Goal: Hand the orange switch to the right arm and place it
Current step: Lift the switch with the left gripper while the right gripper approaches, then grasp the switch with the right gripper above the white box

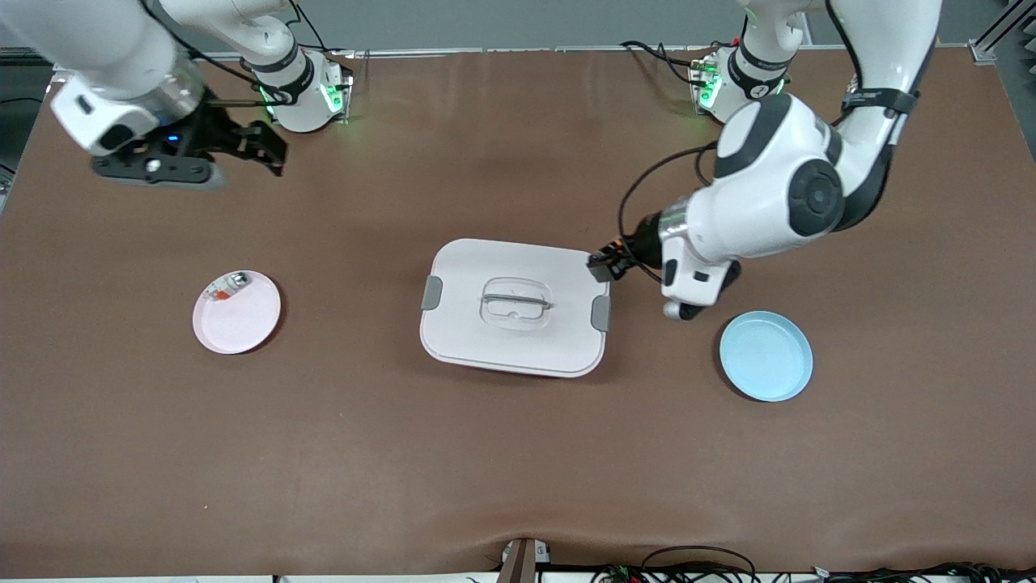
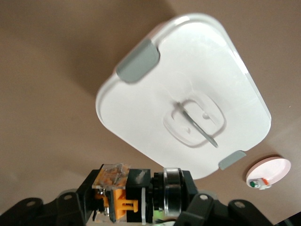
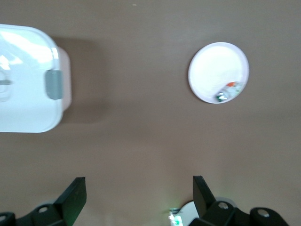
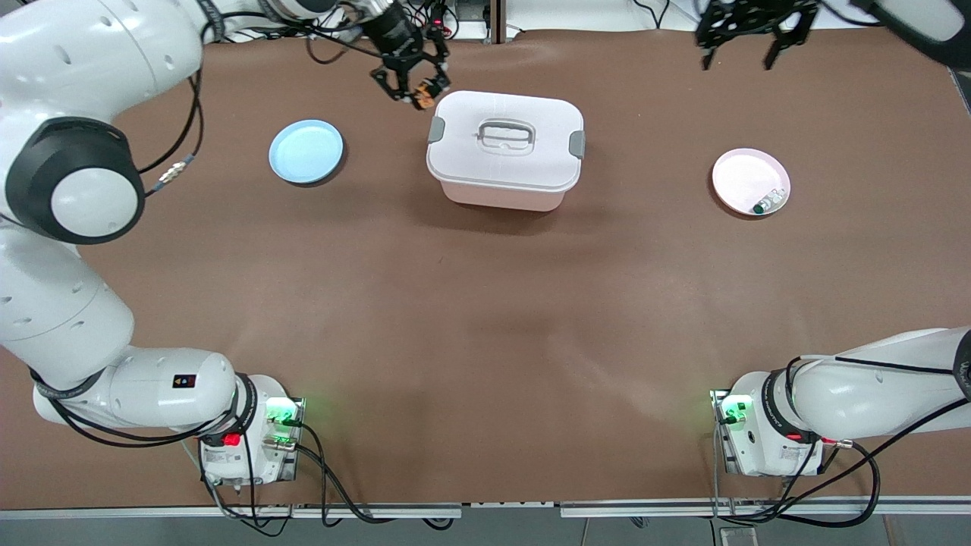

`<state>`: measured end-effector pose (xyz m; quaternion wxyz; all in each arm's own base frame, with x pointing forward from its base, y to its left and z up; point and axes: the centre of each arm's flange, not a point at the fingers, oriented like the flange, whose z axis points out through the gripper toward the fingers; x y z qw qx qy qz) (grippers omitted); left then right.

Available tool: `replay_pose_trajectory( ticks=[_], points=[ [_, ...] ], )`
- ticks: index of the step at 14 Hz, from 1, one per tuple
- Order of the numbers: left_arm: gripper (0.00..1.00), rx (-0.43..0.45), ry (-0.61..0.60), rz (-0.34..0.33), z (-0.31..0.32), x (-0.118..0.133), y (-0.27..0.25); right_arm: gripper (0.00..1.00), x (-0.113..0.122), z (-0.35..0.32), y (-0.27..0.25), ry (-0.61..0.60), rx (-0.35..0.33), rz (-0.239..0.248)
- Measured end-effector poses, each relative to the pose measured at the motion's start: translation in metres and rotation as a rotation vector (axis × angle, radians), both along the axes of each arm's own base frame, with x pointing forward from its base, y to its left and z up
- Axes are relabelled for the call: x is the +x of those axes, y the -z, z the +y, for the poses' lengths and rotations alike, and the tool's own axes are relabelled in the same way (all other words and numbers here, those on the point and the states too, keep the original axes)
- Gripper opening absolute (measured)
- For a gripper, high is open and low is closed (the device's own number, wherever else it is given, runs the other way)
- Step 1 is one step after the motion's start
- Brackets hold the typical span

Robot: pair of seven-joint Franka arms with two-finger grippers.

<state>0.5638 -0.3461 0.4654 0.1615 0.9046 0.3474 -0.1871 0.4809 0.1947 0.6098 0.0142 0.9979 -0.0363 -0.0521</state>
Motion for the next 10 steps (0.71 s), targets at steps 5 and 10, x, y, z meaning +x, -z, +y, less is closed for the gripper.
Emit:
replay_pose_trajectory(
  ticks=[5, 10],
  points=[
    [0.73, -0.006, -0.115, 0.108, -0.071, -0.013, 0.001, 1.0, -0.021, 0.093, 0.034, 0.153, 0.127, -0.055],
    [0.73, -0.1, -0.143, 0.198, -0.093, -0.018, 0.008, 1.0, -0.029, 0.121, 0.06, 0.266, 0.327, -0.093]
  ],
)
